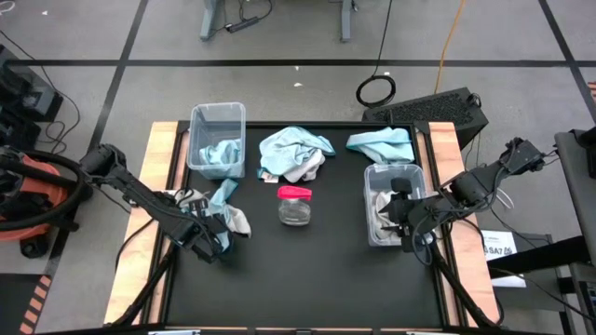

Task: Sort microfiber towel by color & place in baskets
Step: Put the bottom blue towel into the left transparent bin

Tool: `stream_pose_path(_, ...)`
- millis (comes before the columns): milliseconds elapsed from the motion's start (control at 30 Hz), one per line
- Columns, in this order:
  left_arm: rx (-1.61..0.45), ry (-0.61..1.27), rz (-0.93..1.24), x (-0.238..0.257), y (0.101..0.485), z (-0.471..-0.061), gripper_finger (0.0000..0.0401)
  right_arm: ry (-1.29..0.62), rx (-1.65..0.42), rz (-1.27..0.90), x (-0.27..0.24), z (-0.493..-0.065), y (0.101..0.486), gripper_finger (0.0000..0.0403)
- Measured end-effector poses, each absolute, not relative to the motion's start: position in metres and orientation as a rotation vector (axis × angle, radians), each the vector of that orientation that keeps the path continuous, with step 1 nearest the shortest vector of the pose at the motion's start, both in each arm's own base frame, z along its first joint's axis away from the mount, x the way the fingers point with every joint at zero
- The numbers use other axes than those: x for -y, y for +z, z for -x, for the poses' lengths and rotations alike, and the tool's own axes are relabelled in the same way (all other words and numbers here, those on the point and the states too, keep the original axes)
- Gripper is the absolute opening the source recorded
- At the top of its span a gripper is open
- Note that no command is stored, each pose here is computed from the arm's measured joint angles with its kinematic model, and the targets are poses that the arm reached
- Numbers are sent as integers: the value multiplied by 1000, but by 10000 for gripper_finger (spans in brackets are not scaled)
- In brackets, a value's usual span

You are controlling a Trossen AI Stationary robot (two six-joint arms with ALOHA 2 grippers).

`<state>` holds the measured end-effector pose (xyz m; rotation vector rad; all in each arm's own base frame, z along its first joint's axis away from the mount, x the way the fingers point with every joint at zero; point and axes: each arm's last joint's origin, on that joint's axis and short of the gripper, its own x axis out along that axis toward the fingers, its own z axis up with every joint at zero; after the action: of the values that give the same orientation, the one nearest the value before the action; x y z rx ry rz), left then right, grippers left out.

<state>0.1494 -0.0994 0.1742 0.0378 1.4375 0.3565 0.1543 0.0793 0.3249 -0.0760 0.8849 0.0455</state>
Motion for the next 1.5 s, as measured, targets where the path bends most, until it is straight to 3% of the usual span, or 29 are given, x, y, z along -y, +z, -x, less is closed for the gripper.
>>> stream_pose_path(567, -1416, 336, -57, 103, 187, -155, 7, 46, -885, 77, -79, -154, 325, 196)
stream_pose_path(1133, -1264, 462, -250, 102, 274, -165, 3, 46, -886, 77, -79, -154, 325, 196)
stream_pose_path(1500, -956, 573, -390, 89, 337, -169, 3, 47, -886, 81, -79, -154, 325, 196)
